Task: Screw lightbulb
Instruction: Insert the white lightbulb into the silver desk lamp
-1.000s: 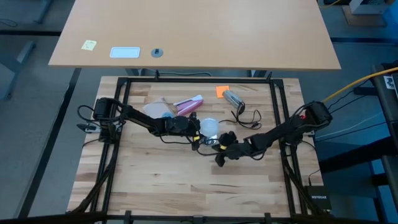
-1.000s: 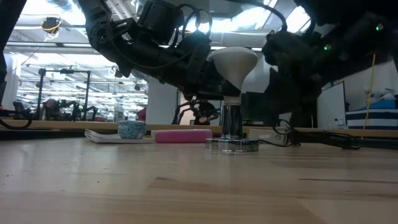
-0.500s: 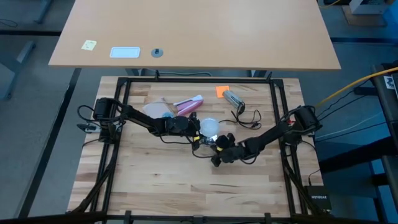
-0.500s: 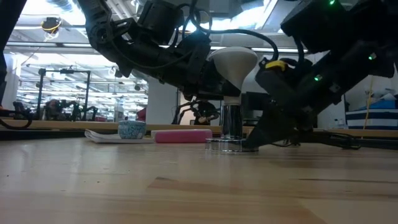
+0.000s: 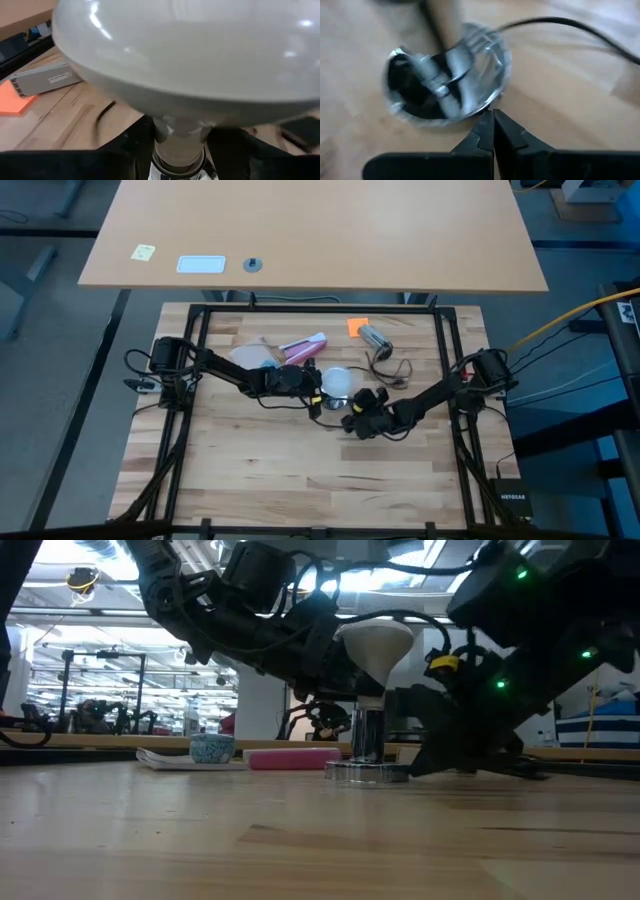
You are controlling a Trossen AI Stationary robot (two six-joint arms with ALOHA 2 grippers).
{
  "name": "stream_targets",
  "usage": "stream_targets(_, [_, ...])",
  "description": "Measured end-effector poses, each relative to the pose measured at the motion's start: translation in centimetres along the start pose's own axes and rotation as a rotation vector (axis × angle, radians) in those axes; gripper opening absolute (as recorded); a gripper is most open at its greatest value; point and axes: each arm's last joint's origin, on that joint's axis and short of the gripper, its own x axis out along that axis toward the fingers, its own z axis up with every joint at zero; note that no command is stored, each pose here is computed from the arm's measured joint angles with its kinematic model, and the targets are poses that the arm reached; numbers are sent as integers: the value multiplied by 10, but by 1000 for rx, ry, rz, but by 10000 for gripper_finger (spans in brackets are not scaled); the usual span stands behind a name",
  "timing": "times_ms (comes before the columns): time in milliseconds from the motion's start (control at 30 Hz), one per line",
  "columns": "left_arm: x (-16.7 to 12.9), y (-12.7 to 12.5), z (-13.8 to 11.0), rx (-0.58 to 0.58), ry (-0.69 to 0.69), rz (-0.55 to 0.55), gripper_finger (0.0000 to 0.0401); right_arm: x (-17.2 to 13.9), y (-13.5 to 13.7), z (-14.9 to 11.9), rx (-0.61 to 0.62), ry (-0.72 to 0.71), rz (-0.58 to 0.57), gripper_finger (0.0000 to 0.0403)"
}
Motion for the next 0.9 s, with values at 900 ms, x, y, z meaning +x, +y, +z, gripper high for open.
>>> stream_targets(900, [0, -1, 0, -5, 0, -17, 150, -42, 24, 15, -85, 28, 289, 1])
